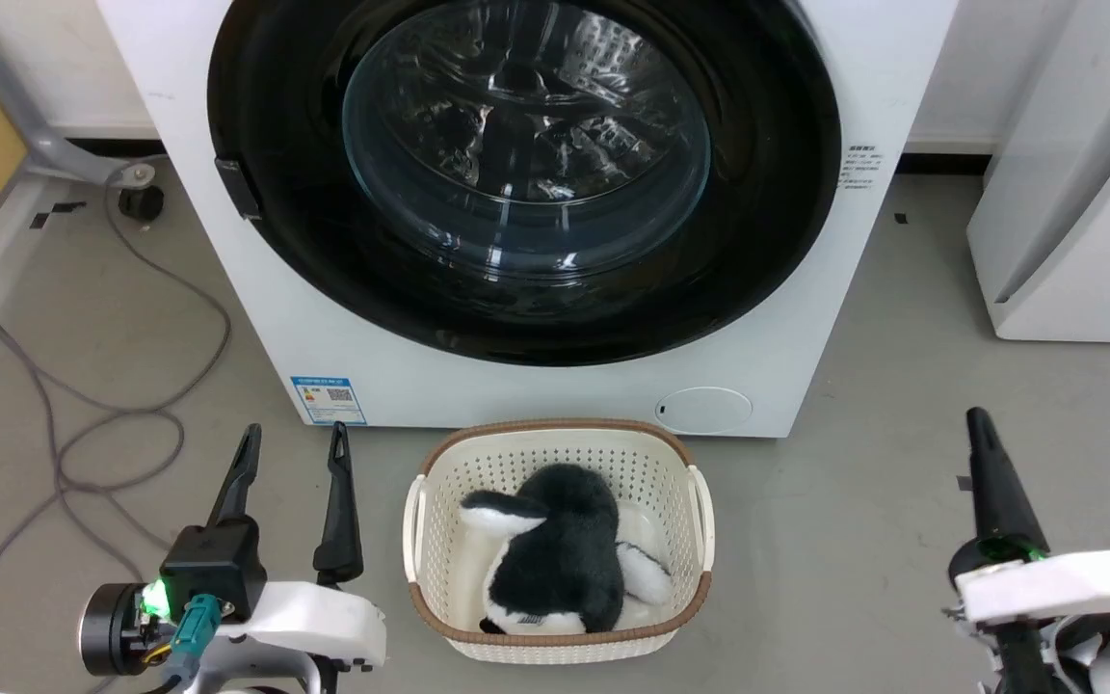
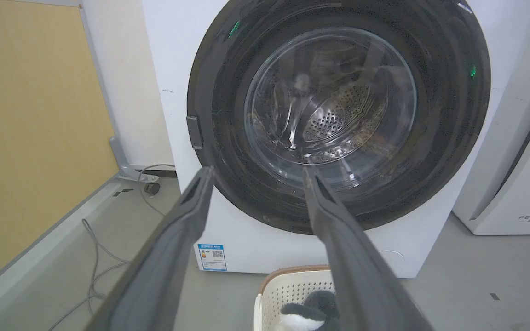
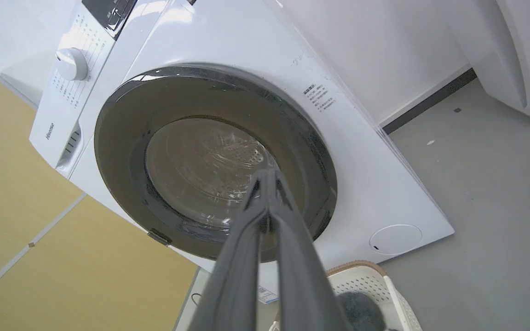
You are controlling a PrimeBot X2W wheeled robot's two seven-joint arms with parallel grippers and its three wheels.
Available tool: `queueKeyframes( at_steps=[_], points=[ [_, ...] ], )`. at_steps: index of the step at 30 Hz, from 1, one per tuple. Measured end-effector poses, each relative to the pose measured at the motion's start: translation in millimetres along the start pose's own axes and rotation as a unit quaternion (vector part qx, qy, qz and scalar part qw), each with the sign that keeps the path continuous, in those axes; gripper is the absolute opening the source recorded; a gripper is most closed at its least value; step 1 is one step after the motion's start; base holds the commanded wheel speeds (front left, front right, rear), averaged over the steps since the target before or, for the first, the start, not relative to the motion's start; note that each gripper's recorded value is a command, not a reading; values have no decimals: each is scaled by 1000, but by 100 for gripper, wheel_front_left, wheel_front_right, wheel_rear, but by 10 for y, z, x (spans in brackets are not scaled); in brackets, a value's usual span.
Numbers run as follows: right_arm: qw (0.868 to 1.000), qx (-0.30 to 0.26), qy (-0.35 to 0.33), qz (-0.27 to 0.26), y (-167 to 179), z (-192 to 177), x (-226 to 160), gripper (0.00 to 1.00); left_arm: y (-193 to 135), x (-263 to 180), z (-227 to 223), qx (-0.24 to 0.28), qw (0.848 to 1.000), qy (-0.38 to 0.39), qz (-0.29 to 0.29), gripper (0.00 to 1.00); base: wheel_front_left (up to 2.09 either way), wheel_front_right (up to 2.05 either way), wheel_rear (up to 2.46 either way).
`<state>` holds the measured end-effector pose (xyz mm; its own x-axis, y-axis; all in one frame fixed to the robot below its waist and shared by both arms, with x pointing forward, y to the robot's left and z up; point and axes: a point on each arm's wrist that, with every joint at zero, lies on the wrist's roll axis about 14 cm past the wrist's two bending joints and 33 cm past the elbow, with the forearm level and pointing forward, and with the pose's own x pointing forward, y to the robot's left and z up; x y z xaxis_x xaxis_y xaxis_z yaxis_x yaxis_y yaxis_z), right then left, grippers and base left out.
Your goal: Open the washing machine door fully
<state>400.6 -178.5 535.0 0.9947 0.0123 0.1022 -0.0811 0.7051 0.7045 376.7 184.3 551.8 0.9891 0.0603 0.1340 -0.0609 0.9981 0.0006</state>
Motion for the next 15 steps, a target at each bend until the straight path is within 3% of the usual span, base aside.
queueKeyframes(
  at_steps=[15],
  points=[
    [991,124,-14,-41,-264,118,388,0,55,91,13,0,1000,-13,12,100,0,0,0]
  ],
)
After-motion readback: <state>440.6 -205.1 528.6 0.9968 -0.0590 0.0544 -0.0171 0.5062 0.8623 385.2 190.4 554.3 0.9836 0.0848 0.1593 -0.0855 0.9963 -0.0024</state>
